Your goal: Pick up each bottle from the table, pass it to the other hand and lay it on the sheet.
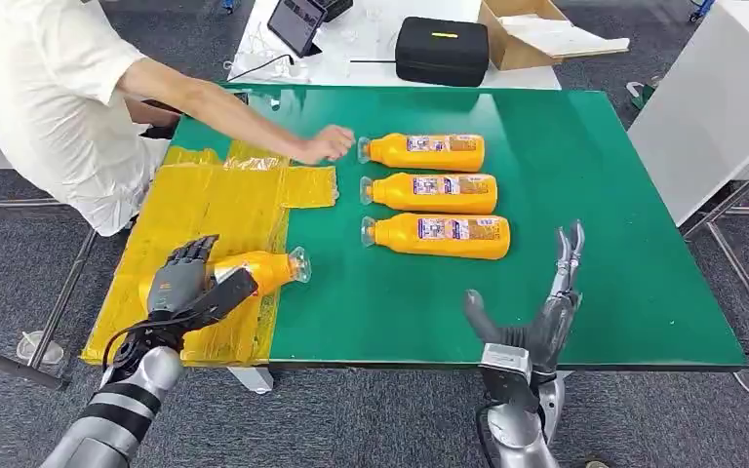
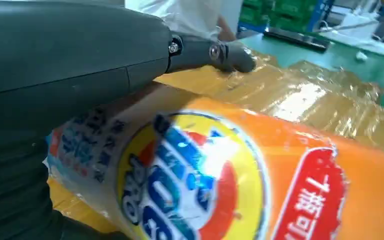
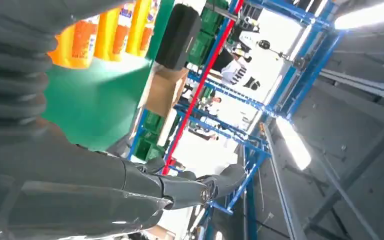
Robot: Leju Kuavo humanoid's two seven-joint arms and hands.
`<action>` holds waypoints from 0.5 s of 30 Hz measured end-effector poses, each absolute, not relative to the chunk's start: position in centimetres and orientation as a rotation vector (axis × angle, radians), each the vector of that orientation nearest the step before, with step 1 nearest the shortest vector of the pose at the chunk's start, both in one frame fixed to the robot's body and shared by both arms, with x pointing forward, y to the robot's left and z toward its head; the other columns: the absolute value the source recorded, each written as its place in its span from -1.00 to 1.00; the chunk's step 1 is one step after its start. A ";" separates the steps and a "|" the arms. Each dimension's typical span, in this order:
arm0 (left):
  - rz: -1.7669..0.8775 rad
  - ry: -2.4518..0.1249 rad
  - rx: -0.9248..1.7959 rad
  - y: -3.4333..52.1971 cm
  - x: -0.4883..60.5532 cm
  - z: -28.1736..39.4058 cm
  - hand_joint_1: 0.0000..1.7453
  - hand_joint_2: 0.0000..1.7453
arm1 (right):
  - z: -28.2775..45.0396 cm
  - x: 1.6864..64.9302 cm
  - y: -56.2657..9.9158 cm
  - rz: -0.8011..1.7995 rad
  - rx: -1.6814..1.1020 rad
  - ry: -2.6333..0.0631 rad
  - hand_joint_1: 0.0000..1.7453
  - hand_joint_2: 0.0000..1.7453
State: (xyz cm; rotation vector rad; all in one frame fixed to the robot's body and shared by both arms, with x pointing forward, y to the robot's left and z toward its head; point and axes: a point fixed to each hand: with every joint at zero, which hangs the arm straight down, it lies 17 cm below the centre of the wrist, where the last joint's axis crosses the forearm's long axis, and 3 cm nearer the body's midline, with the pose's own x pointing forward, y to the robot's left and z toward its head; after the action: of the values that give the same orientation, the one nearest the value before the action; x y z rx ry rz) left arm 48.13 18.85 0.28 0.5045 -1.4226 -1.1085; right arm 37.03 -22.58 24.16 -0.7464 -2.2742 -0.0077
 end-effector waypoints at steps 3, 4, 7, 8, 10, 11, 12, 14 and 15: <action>-1.135 -1.404 0.495 19.0 48.1 -0.2 -1.00 1.00 | 23.9 37.1 -22.4 -0.008 -0.727 -2.271 -1.00 1.00; -1.140 -1.401 0.496 19.1 48.1 -0.3 -1.00 1.00 | 23.9 37.1 -22.2 -0.005 -0.723 -2.272 -1.00 1.00; -1.152 -1.386 0.492 19.2 47.9 -0.8 -1.00 1.00 | 23.7 37.2 -22.1 0.001 -0.713 -2.272 -1.00 1.00; -1.160 -1.386 0.483 19.1 47.9 -0.9 -1.00 1.00 | 23.6 37.3 -22.0 0.000 -0.708 -2.270 -1.00 1.00; -1.181 -1.391 0.462 18.9 47.8 -0.9 -1.00 1.00 | 23.6 37.3 -21.8 0.000 -0.695 -2.271 -1.00 1.00; -1.192 -1.390 0.453 18.9 47.8 -1.0 -1.00 1.00 | 23.5 37.4 -21.7 0.001 -0.687 -2.272 -1.00 1.00; -1.201 -1.396 0.446 18.8 47.7 -1.1 -1.00 1.00 | 23.5 37.4 -21.5 0.006 -0.681 -2.274 -1.00 1.00; -1.216 -1.402 0.437 18.8 47.5 -1.2 -1.00 1.00 | 23.4 37.5 -21.3 0.004 -0.671 -2.273 -1.00 1.00; -1.225 -1.403 0.432 18.7 47.4 -1.3 -1.00 1.00 | 23.4 37.5 -21.3 0.002 -0.666 -2.272 -1.00 1.00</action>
State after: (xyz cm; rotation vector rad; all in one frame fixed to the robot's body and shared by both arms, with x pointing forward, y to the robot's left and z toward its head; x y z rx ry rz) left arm 47.44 18.71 -1.27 0.4319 -1.4031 -1.2254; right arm 37.53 -21.34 23.37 -0.6660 -2.2718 0.0022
